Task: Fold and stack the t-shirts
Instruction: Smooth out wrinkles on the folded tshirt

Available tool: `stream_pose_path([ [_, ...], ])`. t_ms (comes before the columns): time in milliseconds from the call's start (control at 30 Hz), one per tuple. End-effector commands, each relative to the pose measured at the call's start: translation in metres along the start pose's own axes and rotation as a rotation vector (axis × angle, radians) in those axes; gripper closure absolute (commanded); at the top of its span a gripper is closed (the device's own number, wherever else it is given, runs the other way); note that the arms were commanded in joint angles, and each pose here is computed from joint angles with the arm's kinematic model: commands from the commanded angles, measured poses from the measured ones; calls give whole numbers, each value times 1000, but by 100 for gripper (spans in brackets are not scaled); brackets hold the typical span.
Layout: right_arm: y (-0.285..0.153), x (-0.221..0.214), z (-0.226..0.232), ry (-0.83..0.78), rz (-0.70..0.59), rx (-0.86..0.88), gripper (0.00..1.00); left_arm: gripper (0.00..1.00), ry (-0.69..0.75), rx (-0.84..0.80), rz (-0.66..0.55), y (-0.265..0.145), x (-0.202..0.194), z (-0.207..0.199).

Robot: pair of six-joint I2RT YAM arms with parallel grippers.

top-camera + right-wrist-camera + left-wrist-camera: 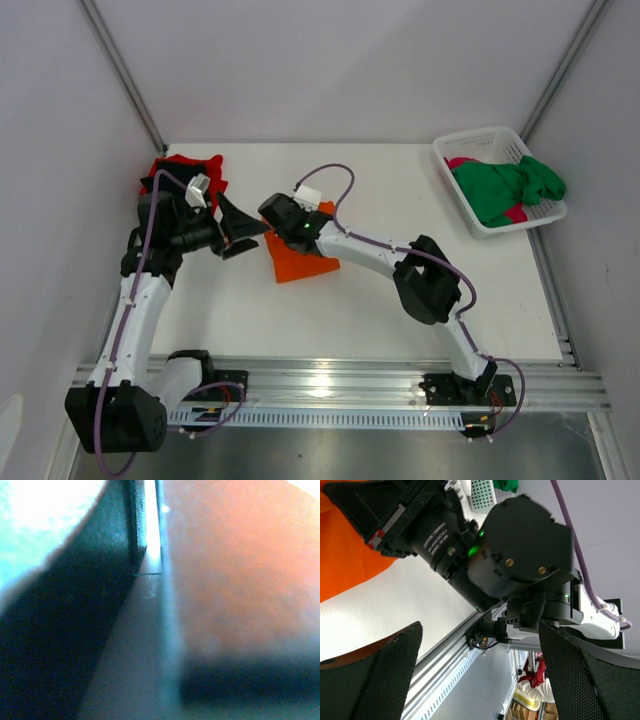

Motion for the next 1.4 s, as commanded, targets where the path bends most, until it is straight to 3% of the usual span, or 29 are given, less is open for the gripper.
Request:
stream_pose_path([
  [0,-6,41,28,39,-93,58,100,0,32,-8,-29,-2,6,-2],
  [400,18,77,38,22,-154,76,100,0,21,4,-21,1,6,3],
  [900,53,65,30,-29,-113,75,100,1,1,1,-8,-3,-15,7],
  [1133,56,78,46,-44,-133,119,100,0,-33,32,14,-4,-37,22],
  [1367,74,87,34,-36,-109,102,100,0,-15,77,14,-9,-42,24],
])
Point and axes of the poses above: each gripper's point midway between its finger pads, its own y axis out along the fingers, its own z axis along the line the jaws close on, x = y × z, the point moved 2 cm from there along -y, back along the fingers, and after that the axes turned 12 degrees about y, right-handed, at the moved point
